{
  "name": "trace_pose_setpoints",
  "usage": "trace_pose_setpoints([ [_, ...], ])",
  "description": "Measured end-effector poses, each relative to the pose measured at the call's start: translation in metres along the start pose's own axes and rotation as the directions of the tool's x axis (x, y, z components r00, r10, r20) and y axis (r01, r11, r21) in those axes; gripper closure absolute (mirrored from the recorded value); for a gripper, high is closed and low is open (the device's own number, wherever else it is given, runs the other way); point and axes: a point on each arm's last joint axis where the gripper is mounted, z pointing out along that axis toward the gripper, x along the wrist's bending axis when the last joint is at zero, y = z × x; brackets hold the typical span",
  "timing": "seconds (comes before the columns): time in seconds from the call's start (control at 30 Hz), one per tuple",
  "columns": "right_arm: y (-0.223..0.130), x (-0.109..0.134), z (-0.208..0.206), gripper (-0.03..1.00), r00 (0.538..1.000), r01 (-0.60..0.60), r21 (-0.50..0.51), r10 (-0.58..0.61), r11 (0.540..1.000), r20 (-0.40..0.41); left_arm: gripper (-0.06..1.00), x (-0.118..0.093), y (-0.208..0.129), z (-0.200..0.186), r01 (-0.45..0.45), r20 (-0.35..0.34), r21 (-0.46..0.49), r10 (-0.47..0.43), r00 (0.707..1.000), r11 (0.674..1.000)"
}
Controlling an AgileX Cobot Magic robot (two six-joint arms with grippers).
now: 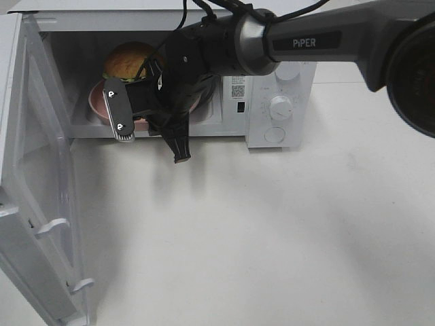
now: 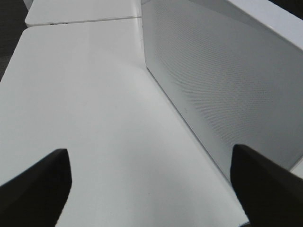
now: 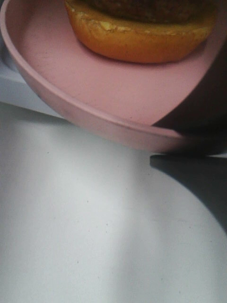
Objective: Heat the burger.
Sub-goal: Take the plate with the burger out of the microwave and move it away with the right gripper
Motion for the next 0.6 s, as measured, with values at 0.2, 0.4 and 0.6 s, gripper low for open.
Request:
trace_pose_setpoints([
  [0.2,0.005,0.015,-0.015,0.87,1.000,0.029,-0.014,-0.029,0.999,0.001,0.11,0.000,0.000,0.000,0.000,0.000,0.000,0.000,1.000,1.000],
  [0.4,0.002,0.025,-0.029,0.87,0.999,0.031,-0.013,-0.031,0.999,-0.007,0.11,0.000,0.000,0.000,0.000,0.000,0.000,0.000,1.000,1.000],
  [0.6,-0.002,0.036,-0.046,0.87,1.000,0.031,-0.015,-0.031,0.999,-0.005,0.11,0.000,0.000,0.000,0.000,0.000,0.000,0.000,1.000,1.000],
])
